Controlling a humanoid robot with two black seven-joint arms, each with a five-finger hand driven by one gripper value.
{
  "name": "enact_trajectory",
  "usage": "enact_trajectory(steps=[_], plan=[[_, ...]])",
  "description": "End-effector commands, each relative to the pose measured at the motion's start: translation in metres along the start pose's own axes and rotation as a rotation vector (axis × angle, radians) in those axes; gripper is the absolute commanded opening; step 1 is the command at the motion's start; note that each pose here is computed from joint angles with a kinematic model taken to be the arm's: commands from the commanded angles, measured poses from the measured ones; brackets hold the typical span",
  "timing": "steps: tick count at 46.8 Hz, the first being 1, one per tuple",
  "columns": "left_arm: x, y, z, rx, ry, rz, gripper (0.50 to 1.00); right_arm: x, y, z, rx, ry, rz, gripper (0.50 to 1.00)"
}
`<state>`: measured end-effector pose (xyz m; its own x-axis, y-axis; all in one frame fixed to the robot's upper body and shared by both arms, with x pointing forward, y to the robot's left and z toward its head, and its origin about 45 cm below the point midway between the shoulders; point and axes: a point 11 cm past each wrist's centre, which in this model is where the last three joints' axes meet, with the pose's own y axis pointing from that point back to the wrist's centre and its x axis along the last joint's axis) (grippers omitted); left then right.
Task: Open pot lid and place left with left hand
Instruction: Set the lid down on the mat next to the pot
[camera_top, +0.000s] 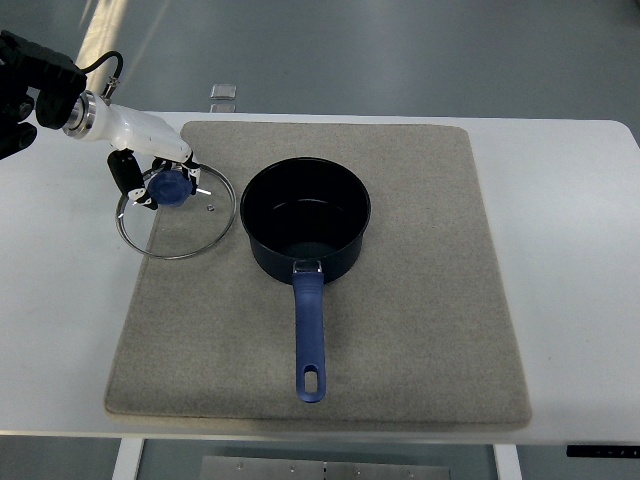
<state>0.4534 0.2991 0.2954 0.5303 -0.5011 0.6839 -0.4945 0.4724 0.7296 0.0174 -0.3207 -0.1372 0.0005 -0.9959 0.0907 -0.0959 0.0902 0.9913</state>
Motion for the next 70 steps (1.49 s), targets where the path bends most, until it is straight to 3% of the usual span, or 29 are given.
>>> enact_trajectory(steps=[1,28,29,33,34,39,46,47,49,50,70], plan=[[0.000,-0.007,0.006,-0.020,0.007,0.001,0.500,0.000,0.000,0.000,0.000,0.000,0.000,0.915],[-0.002,-0.021,0.018,-0.056,0.012,-0.009,0.500,0.000,0.000,0.000,0.000,0.000,0.000,0.915],[-0.004,-0.022,0.018,-0.058,0.015,-0.009,0.508,0.000,0.000,0.000,0.000,0.001,0.000,0.915],[-0.002,-0.022,0.019,-0.068,0.045,0.018,0.730,0.000,0.000,0.000,0.000,0.000,0.000,0.915],[-0.003,-0.023,0.020,-0.072,0.056,0.021,0.752,0.000,0.000,0.000,0.000,0.000,0.000,0.915],[-0.007,-0.025,0.021,-0.079,0.075,0.019,0.791,0.000,0.000,0.000,0.000,0.000,0.000,0.915],[-0.007,-0.025,0.020,-0.077,0.077,0.014,0.806,0.000,0.000,0.000,0.000,0.000,0.000,0.915],[-0.007,-0.024,0.020,-0.076,0.078,0.016,0.820,0.000,0.000,0.000,0.000,0.000,0.000,0.915],[-0.005,-0.024,0.020,-0.077,0.080,0.019,0.904,0.000,0.000,0.000,0.000,0.000,0.000,0.915],[-0.006,-0.023,0.020,-0.075,0.080,0.016,0.913,0.000,0.000,0.000,0.000,0.000,0.000,0.915],[0.009,-0.014,0.016,-0.059,0.062,0.043,0.941,0.000,0.000,0.000,0.000,0.000,0.000,0.915]])
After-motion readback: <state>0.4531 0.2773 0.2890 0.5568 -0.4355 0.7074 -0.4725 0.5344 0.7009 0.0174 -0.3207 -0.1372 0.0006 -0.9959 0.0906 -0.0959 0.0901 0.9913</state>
